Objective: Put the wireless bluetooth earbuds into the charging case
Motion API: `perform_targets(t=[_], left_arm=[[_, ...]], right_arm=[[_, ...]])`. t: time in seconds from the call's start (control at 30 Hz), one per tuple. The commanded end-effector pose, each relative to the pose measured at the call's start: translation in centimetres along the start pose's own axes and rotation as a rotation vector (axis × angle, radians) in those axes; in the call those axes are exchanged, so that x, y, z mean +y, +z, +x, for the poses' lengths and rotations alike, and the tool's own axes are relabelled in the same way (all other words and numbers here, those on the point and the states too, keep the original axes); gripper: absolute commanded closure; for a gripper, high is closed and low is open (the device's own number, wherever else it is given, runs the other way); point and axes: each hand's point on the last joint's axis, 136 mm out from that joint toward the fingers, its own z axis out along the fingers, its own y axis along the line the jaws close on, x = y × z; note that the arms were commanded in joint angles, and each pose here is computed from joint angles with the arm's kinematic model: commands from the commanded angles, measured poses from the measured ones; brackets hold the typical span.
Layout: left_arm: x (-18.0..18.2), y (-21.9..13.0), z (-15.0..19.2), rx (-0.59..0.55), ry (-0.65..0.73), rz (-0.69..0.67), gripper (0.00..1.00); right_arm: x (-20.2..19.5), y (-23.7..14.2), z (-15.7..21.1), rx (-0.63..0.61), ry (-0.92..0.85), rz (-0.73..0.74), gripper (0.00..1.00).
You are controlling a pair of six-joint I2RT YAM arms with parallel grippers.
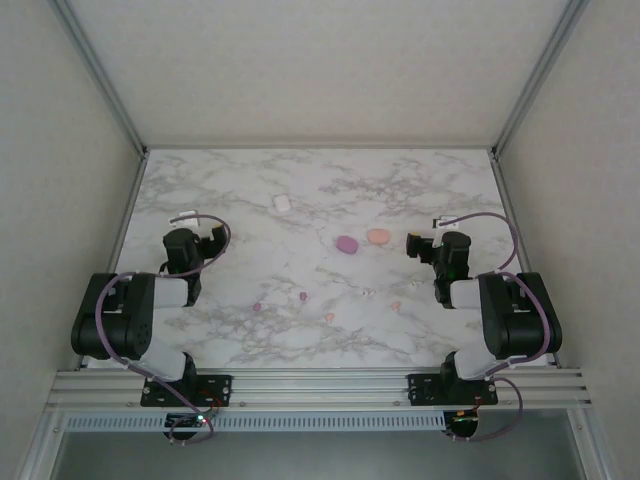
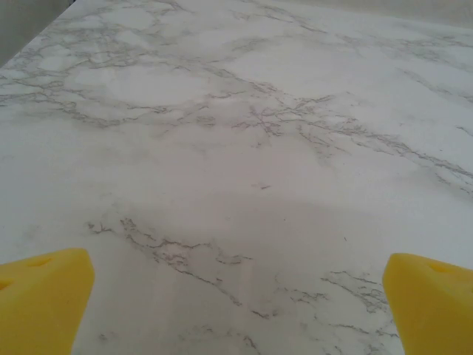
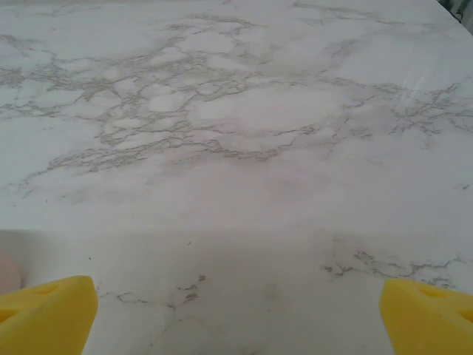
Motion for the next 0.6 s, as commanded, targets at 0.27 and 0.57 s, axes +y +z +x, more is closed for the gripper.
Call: perform_targets(t=[0.27,0.57], left_arm=[[-0.22,0.04,-0.83,-0.027,0.01,0.008,0.0],[-0.18,0.04,-0.74,-0.025,0.01,0.007,0.0]], right_arm=[[-0.35,0.21,-1.3,-0.04,0.011,0.016,0.01],[-0.36,0.21,-1.26,-0.038,0.011,0.017,0.01]])
